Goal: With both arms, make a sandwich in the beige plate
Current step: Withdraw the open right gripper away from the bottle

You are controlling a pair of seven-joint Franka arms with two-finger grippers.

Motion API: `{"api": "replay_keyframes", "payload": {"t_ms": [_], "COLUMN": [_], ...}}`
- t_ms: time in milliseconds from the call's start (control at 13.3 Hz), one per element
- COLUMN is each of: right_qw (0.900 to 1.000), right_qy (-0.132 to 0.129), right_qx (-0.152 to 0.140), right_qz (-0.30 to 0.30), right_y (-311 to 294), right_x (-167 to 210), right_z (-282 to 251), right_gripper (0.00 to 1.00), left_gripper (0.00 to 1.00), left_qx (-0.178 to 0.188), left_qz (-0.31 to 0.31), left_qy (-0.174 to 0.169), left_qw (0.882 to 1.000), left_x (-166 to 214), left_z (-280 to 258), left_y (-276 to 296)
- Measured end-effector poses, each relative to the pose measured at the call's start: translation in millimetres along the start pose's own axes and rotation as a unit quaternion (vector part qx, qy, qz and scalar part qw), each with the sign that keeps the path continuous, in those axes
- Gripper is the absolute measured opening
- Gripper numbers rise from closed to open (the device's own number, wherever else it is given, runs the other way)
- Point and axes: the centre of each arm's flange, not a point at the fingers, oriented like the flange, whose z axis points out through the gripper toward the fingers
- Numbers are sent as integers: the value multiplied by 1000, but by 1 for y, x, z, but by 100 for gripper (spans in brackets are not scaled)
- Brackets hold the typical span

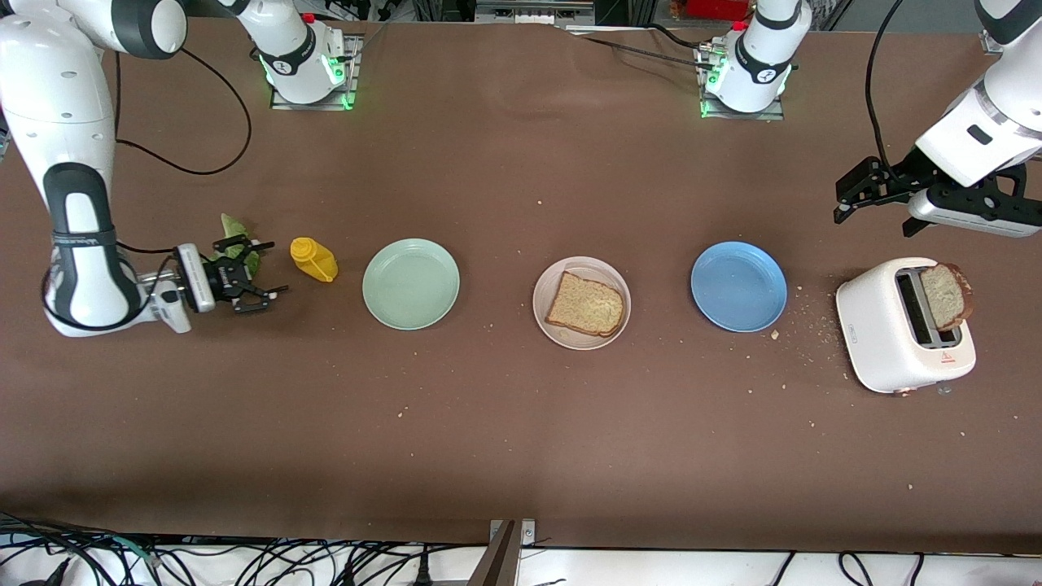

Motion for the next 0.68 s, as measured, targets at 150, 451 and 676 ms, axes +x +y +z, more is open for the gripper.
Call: {"api": "replay_keyframes", "payload": {"t_ms": [150, 451, 676], "right_qw": [999, 985, 949], "right_qy": [-34, -97, -166], "right_qx": [-12, -41, -100], "right_qz": [39, 140, 250], "right_y": [-6, -24, -67], "right_x": [10, 71, 137], "right_z": [-43, -128, -193], "right_gripper": [98, 98, 98], "left_gripper": [100, 100, 100], "left_qx": [0, 0, 0], "left_qz": [0, 0, 0], "left_qy": [0, 0, 0], "left_qw": [1000, 1000, 1000], "left_x": [0, 0, 0], "left_z": [0, 0, 0], "left_y": [0, 0, 0]}}
